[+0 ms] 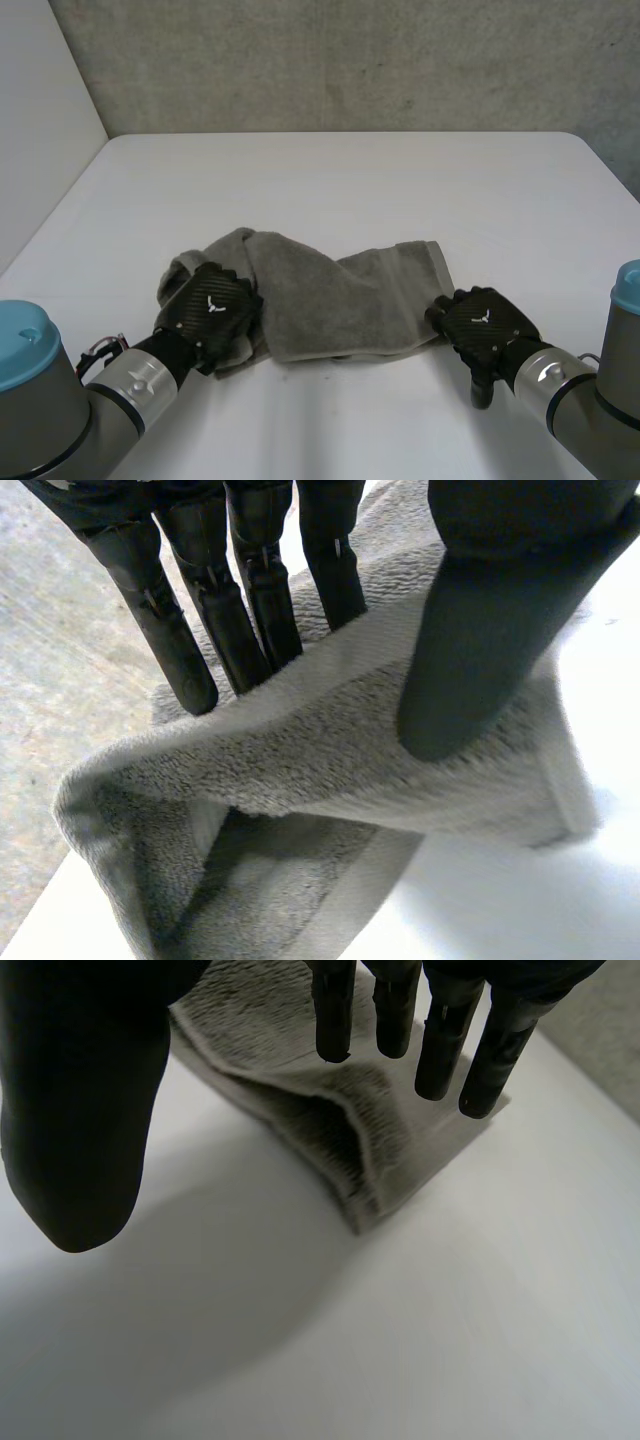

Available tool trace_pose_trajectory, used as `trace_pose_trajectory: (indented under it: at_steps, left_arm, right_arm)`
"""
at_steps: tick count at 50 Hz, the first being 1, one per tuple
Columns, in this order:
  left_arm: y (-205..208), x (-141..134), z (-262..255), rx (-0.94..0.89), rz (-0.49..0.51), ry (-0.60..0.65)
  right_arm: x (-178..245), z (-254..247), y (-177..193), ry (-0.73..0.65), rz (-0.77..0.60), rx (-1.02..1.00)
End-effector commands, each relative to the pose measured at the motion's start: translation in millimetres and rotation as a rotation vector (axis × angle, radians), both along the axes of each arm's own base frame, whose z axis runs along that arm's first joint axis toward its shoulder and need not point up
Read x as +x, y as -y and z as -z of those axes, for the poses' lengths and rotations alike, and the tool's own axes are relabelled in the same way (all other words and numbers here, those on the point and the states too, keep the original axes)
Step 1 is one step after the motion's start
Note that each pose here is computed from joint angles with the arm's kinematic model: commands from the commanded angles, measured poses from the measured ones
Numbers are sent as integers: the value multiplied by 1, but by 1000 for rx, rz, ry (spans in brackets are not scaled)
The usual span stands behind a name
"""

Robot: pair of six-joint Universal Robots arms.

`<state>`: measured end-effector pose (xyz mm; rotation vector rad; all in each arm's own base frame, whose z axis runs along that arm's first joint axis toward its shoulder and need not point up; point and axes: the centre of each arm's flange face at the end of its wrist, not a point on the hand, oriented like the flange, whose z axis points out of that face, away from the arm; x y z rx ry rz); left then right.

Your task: Fold the towel.

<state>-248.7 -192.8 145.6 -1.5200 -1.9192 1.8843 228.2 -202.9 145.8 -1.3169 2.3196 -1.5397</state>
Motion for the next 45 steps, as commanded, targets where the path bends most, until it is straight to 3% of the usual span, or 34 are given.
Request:
trace_pose_trajectory:
  at_steps: [1, 10, 21, 23, 26, 28, 33, 40, 45]
  left_arm:
    - [1, 2, -3, -37, -8, -14]
    - [22, 17, -15, -122, -100, -41]
    - [69, 50, -41, -194, -273, -117]
    - [82, 62, -48, -172, -353, -200]
    - [88, 67, -51, -153, -396, -259]
    - [99, 77, -56, -103, -473, -385]
    - [113, 90, -61, -21, -556, -561]
    - [127, 91, -57, 98, -602, -628]
    - [144, 99, -55, 164, -687, -641]
  right_arm:
    - [4, -2, 9, 26, 0, -67]
    - [10, -5, 22, 106, 41, -38]
    - [39, -20, 14, 174, -26, -36]
    - [44, -23, 14, 194, -31, -33]
    - [50, -24, 15, 242, -23, -10]
    - [54, -23, 15, 259, -22, 2]
    - [68, -17, 12, 267, -45, 33]
    - [89, -7, 5, 261, -61, 62]
    - [100, -4, -5, 264, -96, 69]
